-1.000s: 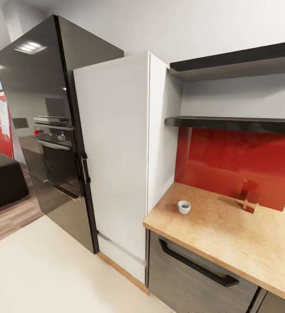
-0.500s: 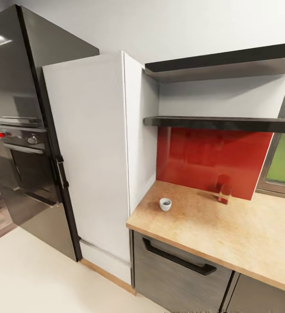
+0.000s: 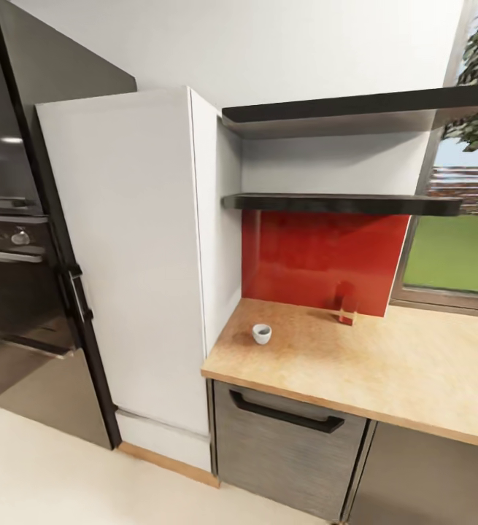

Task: Set up a coffee station on the kitchen countertop: keep the coffee maker on the countertop, move the bottle of coffee from the kitchen shelf to the counter next to the coffee maker, place a paper coffee filter on top of the coffee maker, put the saucer next to the coffee maker with the coffee cup on the saucer, and place the electric kettle next to the coffee maker.

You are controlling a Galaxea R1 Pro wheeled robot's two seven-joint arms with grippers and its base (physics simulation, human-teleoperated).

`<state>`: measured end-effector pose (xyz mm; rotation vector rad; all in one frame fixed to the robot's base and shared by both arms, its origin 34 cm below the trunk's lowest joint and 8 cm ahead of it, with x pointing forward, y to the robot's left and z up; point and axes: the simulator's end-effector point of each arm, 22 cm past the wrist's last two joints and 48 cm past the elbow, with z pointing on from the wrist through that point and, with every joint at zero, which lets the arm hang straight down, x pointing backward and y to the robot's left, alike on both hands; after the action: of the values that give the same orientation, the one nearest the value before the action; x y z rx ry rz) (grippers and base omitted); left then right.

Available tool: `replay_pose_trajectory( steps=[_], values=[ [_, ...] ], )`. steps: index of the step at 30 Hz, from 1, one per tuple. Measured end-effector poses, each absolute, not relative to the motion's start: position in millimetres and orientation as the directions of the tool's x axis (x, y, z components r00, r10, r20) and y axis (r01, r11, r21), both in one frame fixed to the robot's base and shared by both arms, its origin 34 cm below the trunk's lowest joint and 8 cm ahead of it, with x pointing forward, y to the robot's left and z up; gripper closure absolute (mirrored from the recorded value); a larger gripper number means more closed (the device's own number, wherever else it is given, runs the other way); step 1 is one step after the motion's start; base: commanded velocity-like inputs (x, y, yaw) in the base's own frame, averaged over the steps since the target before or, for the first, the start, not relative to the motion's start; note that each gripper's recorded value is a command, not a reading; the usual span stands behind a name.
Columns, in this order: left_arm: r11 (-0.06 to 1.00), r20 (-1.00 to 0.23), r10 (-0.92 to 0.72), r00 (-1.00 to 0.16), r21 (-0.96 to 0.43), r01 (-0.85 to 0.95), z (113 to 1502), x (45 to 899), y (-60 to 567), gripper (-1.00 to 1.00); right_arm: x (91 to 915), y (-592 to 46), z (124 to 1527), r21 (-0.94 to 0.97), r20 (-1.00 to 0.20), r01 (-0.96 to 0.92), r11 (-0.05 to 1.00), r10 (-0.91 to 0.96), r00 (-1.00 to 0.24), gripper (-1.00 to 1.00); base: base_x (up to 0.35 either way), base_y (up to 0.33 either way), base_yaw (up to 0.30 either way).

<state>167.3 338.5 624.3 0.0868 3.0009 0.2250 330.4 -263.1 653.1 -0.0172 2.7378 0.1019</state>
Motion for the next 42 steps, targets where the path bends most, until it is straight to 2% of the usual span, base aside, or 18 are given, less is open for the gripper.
replay_pose_trajectory(
  steps=[8,12,27,36,42],
  values=[
    [0.987,-0.126,0.071,-0.990,0.152,0.052,624,167,339,-1.00,329,-264,653,0.067,-0.389,-0.025,0.997,0.003,-0.921,-1.00,-0.002,0.302,-0.286],
    [0.986,-0.126,0.076,-0.989,0.157,0.056,625,167,342,-1.00,330,-266,653,0.061,-0.390,-0.024,0.998,0.002,-0.921,-1.00,-0.023,0.243,-0.086],
    [0.983,-0.131,0.095,-0.987,0.167,0.073,626,172,350,-1.00,339,-264,656,0.065,-0.409,-0.021,0.998,0.008,-0.912,-1.00,-0.001,0.015,-0.003],
    [0.984,-0.134,0.087,-0.987,0.168,0.064,626,172,350,-1.00,449,-233,718,0.105,-0.636,-0.076,0.992,0.008,-0.772,-1.00,0.000,0.000,0.000],
    [0.984,-0.171,0.086,-0.981,0.171,0.056,628,180,352,-1.00,538,-206,810,0.127,-0.833,-0.129,0.983,0.036,-0.551,-1.00,0.000,0.000,0.000]
  ],
)
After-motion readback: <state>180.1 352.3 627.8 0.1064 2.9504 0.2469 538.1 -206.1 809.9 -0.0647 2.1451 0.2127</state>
